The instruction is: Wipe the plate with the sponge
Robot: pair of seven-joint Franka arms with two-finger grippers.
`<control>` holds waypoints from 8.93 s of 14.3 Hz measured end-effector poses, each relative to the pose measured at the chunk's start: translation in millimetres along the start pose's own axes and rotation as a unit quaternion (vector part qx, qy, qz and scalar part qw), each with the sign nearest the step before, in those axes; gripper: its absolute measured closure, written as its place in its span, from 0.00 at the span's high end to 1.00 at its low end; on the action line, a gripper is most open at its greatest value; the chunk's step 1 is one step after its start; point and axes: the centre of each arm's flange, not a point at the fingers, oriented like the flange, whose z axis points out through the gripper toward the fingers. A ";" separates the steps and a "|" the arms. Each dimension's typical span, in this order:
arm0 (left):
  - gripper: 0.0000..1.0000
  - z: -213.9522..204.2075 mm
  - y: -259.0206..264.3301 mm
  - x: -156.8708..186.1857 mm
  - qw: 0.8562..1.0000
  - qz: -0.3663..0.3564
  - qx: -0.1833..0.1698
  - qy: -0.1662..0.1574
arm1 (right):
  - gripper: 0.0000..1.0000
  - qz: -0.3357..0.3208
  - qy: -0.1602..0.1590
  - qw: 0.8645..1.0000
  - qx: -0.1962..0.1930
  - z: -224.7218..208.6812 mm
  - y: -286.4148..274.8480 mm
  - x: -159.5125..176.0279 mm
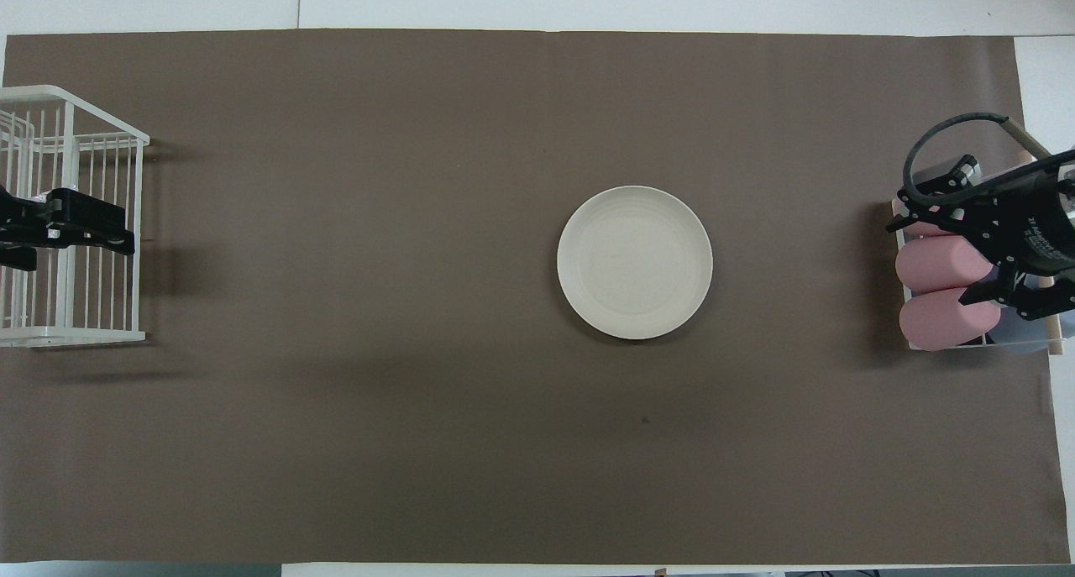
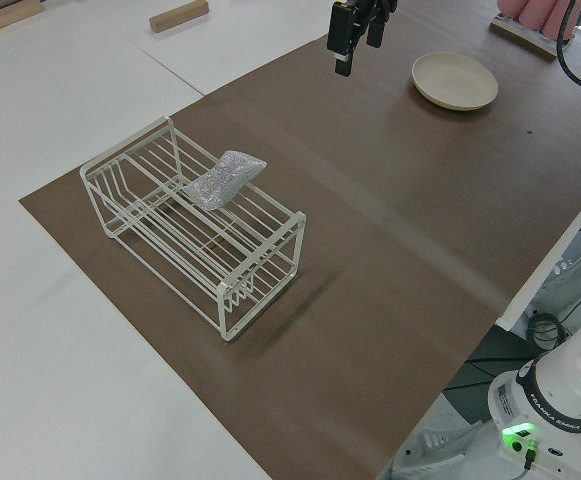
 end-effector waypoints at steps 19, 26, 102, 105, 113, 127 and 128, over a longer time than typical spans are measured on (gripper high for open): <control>1.00 171.6 30.5 54.8 0.907 0.080 0.413 0.022 | 1.00 0.187 0.004 0.982 -0.008 7.4 -57.5 -89.3; 1.00 210.7 -3.3 72.9 0.885 0.075 0.459 0.025 | 1.00 0.256 0.008 0.967 -0.012 11.9 -86.3 -159.7; 0.03 144.9 101.9 -59.9 0.778 0.107 -0.602 -0.142 | 0.73 0.380 -0.149 0.897 0.172 96.2 -181.4 -360.3; 0.03 144.5 100.1 -60.1 0.777 0.108 -0.603 -0.143 | 0.37 0.381 -0.149 0.896 0.172 96.2 -181.4 -358.8; 0.03 145.9 102.3 -62.8 0.778 0.114 -0.599 -0.150 | 0.11 0.368 -0.145 0.902 0.174 97.2 -181.3 -354.7; 1.00 144.2 69.2 -53.3 0.881 0.064 -0.437 -0.168 | 0.09 0.177 -0.030 0.974 0.136 189.1 -157.5 -204.0; 1.00 142.0 67.0 -50.3 0.889 0.054 -0.425 -0.163 | 0.09 0.166 -0.023 0.975 0.143 201.7 -157.3 -182.7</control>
